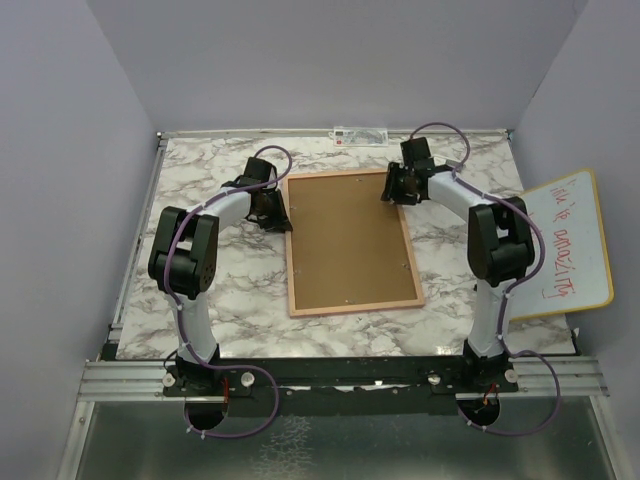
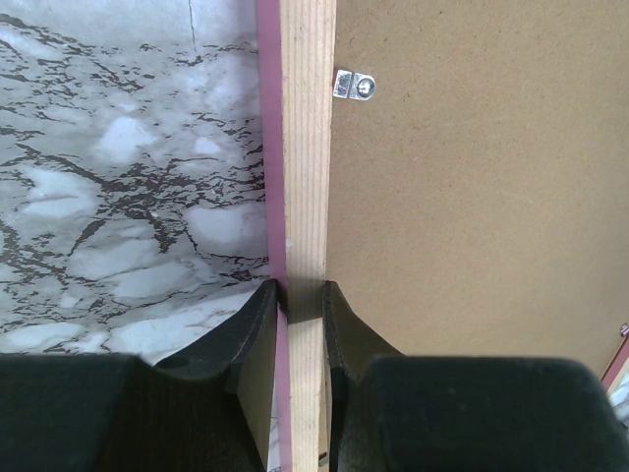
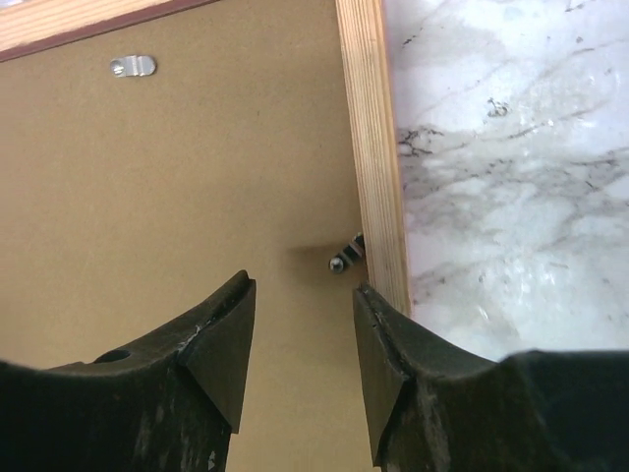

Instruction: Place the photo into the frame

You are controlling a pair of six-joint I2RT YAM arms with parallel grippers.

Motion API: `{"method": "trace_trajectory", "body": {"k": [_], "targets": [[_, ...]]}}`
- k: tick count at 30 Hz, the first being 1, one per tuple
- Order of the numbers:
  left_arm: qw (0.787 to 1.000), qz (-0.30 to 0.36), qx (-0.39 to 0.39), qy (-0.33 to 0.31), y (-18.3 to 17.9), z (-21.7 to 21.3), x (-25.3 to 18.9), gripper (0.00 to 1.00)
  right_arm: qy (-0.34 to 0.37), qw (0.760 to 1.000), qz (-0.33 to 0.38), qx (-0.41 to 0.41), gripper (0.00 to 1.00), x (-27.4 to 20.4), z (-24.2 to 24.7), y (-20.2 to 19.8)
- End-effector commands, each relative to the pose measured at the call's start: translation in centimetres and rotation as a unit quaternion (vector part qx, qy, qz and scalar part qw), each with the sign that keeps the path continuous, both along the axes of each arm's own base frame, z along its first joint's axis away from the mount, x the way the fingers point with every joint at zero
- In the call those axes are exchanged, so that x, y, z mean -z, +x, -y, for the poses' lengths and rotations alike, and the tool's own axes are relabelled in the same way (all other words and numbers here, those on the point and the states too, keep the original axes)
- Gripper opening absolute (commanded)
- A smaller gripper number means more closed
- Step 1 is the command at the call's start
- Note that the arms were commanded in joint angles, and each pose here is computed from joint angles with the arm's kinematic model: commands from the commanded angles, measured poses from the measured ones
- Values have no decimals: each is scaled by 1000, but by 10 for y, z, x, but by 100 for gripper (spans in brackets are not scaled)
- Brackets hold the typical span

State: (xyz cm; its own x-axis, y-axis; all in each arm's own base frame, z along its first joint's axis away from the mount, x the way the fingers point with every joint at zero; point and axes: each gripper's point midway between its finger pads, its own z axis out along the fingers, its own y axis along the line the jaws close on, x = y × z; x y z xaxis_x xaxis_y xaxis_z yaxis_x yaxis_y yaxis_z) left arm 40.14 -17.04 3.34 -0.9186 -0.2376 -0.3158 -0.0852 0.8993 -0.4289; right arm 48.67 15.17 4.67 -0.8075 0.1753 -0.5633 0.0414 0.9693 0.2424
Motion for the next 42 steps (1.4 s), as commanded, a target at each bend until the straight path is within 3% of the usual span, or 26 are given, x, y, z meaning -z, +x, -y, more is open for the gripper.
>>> {"method": "trace_trajectory", "body": {"k": [1,14,24,33,42], "targets": [[999,-23,-9,45,-5,-19,20,17,43,998,50,-10,50,-51,-6,0],[998,-25,-10,49,-7,-21,22,17,46,999,20,-8,49,-10,-17,28],[998,-26,-12,49,-6,-21,22,17,11,999,-38,11,47,29,-3,9],[998,-31,-17,44,-6,-19,24,16,-12,998,-65,18,46,25,10,-14],[998,-32,-19,41,-6,-18,25,16,-22,998,-58,31,42,15,15,-11]]}}
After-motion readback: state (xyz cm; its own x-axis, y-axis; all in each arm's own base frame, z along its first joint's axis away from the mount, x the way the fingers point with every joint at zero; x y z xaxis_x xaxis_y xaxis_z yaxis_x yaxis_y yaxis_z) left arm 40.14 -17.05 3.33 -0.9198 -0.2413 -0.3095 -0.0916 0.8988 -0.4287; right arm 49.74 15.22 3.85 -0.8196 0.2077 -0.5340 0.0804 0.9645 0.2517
